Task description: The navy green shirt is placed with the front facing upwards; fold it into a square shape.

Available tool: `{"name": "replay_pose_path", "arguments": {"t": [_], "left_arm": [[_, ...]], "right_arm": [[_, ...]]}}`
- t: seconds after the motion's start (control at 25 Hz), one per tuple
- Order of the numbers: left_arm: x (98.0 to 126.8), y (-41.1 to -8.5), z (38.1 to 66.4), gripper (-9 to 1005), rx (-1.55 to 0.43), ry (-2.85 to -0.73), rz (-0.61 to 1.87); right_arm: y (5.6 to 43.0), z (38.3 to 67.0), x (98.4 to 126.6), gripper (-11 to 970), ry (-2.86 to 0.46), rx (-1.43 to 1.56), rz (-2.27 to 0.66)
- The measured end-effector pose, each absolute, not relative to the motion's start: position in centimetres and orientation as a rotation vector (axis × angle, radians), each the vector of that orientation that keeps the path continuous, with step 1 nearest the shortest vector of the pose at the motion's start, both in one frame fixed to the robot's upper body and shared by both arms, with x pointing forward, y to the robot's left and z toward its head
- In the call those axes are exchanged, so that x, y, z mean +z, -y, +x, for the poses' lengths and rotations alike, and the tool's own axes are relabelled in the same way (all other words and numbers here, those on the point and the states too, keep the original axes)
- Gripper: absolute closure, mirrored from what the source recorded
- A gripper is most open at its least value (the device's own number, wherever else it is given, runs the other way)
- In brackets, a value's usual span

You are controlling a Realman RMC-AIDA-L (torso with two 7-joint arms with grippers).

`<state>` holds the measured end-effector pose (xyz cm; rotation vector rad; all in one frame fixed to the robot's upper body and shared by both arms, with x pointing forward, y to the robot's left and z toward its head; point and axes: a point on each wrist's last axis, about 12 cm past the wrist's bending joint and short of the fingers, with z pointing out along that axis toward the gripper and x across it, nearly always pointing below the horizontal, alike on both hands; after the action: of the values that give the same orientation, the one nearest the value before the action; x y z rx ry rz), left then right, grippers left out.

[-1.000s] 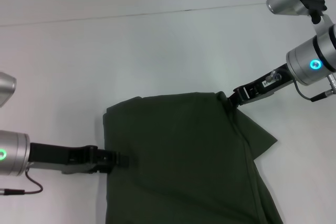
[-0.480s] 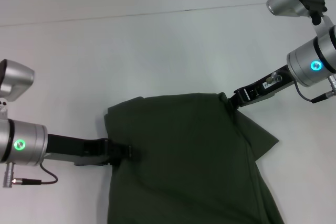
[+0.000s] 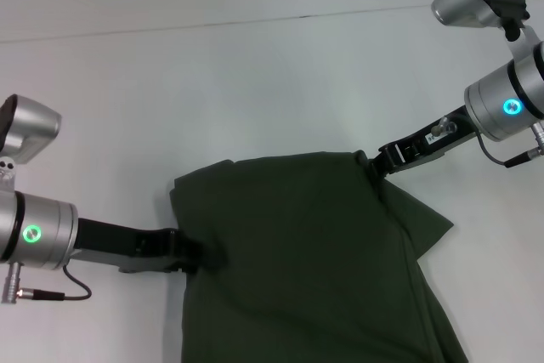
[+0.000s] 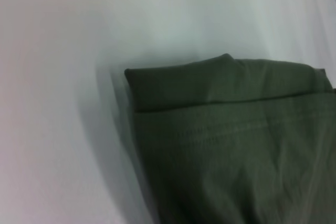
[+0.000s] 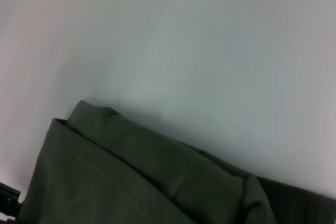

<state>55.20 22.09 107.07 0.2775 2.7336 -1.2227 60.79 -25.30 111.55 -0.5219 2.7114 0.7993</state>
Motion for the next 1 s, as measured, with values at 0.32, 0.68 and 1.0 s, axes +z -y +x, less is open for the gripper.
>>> {"name": "replay_pose_path", "arguments": {"t": [0.32,0.68,1.0], "left_arm": [[107.0,-22.0,55.2,691,-1.206,-2.754,0.279],[107.3,-22.4,55.5,917,-1.202,-2.741,0.254],[107.5,-22.9,56.3,918,-1.154,-2.722,0.199]], "right_arm": [[25.2,60.8,111.6,915,-2.710,0.799,-0.523],[25.2,61.1,111.7,915,-2.701,0.778,-0.518],[24.1,62.1,111.9,916,-2.665,0.725,-0.535]]}}
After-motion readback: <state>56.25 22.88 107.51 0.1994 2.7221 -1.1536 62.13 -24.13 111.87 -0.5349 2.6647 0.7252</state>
